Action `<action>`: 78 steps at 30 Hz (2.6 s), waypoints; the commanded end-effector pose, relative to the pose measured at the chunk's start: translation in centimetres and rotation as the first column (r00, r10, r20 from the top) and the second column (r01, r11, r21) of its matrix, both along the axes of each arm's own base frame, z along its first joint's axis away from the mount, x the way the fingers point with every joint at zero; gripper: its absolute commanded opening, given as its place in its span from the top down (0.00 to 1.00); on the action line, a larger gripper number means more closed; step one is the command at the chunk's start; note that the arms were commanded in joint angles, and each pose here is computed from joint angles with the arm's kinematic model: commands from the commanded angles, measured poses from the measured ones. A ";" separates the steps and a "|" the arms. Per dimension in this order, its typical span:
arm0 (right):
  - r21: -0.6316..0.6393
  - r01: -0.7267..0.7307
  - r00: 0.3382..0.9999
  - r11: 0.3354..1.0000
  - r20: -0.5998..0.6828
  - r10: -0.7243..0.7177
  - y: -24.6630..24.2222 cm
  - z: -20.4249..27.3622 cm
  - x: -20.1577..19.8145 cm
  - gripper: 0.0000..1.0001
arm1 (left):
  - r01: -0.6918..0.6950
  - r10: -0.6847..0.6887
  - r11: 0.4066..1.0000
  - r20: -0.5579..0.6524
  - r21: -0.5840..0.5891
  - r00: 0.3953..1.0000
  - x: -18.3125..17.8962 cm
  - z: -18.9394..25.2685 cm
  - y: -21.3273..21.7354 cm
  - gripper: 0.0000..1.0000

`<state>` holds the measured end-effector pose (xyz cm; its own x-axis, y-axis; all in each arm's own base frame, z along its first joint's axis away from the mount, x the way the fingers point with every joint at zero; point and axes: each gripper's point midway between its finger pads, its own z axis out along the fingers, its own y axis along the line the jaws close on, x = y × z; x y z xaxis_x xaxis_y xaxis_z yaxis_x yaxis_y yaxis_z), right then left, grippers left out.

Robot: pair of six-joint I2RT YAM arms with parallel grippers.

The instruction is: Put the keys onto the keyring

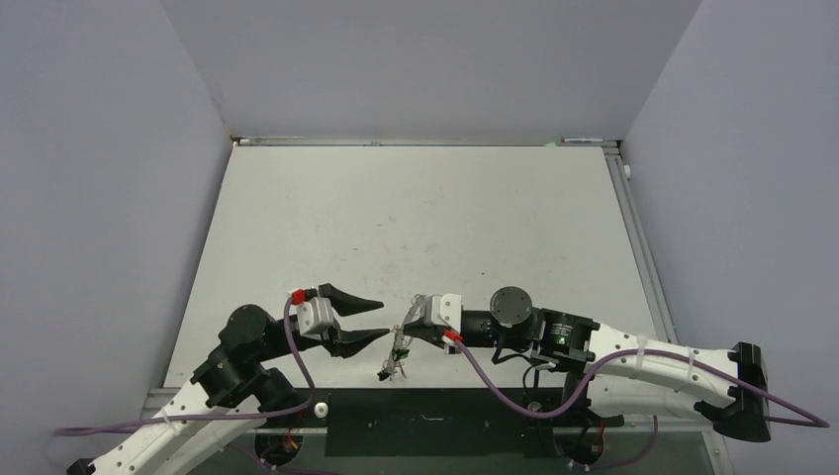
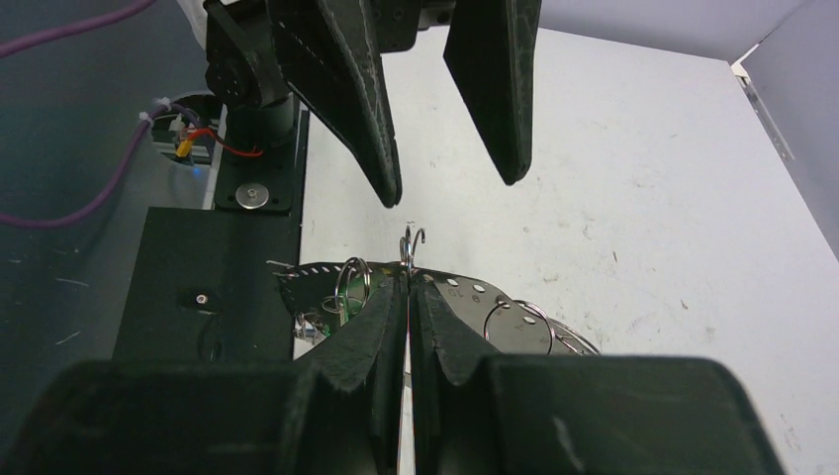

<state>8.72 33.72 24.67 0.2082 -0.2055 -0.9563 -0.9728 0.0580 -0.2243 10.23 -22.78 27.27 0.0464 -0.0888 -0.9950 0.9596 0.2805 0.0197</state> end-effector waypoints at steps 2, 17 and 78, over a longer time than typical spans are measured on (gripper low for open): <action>0.156 -0.048 0.998 0.987 0.046 0.041 1.0 5.8 -0.3 0.95 | 0.056 -0.056 0.998 0.082 -0.009 0.995 -0.5 0.9 -0.5 0.57; 0.186 -0.075 0.996 0.980 0.061 0.065 0.8 6.7 -0.9 0.95 | 0.162 -0.162 0.987 0.065 0.009 0.985 -1.9 0.1 -1.4 0.68; 0.181 -0.106 0.994 0.978 0.058 0.097 1.5 6.2 -1.2 0.95 | 0.168 -0.167 0.986 0.040 -0.004 0.985 -2.0 0.0 -1.5 1.00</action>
